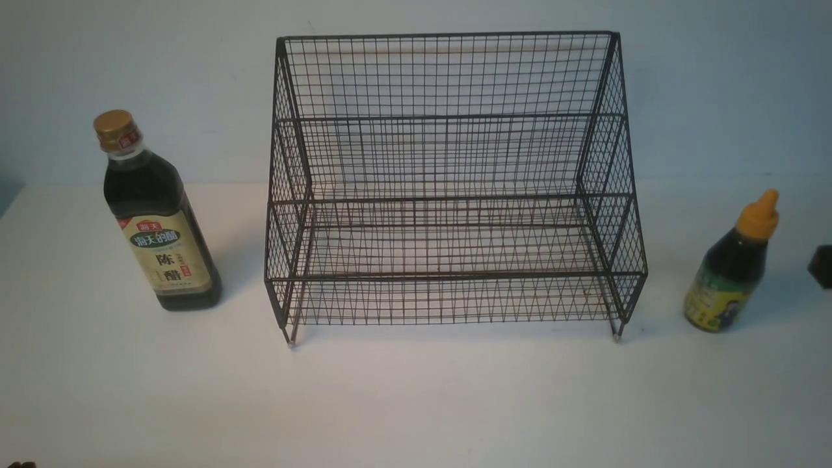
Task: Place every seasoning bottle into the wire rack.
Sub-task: Use the right arm to grab the condiment bottle closest to it, then use the right arm to put the condiment bottle back on the shelf
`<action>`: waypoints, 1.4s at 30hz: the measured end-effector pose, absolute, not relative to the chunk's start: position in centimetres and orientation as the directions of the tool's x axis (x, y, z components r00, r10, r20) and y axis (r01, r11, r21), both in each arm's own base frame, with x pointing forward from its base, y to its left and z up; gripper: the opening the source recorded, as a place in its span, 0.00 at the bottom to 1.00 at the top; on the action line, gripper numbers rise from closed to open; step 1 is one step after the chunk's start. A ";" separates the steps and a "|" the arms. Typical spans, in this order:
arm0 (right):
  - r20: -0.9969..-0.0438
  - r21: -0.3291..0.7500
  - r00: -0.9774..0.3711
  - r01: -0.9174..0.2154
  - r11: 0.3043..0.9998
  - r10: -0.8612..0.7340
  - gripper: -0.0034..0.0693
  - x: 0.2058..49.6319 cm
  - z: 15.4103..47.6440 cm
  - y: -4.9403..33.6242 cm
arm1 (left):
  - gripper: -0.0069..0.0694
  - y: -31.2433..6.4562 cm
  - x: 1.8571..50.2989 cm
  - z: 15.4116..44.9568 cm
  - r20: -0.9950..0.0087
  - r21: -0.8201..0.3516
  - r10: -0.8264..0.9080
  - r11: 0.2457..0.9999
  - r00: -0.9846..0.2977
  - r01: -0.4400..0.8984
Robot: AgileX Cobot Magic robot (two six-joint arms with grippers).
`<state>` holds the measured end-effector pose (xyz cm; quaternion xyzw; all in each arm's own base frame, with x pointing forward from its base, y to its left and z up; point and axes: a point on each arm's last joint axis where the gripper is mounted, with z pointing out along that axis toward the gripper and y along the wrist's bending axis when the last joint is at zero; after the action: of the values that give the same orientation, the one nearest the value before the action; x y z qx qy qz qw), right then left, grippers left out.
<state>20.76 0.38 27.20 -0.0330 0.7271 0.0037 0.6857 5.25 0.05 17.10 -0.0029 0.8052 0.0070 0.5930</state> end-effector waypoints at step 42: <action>-0.992 0.003 -0.127 -0.062 0.998 -0.005 0.44 28.1 23.0 0.5 | 0.08 0.0 5.2 17.1 -0.955 0.008 0.004 1.000 -0.297 -0.013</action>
<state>28.14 0.50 22.97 -0.0224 0.7504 0.0218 0.6602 5.25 0.05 17.10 -0.0029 0.8052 0.0070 0.5930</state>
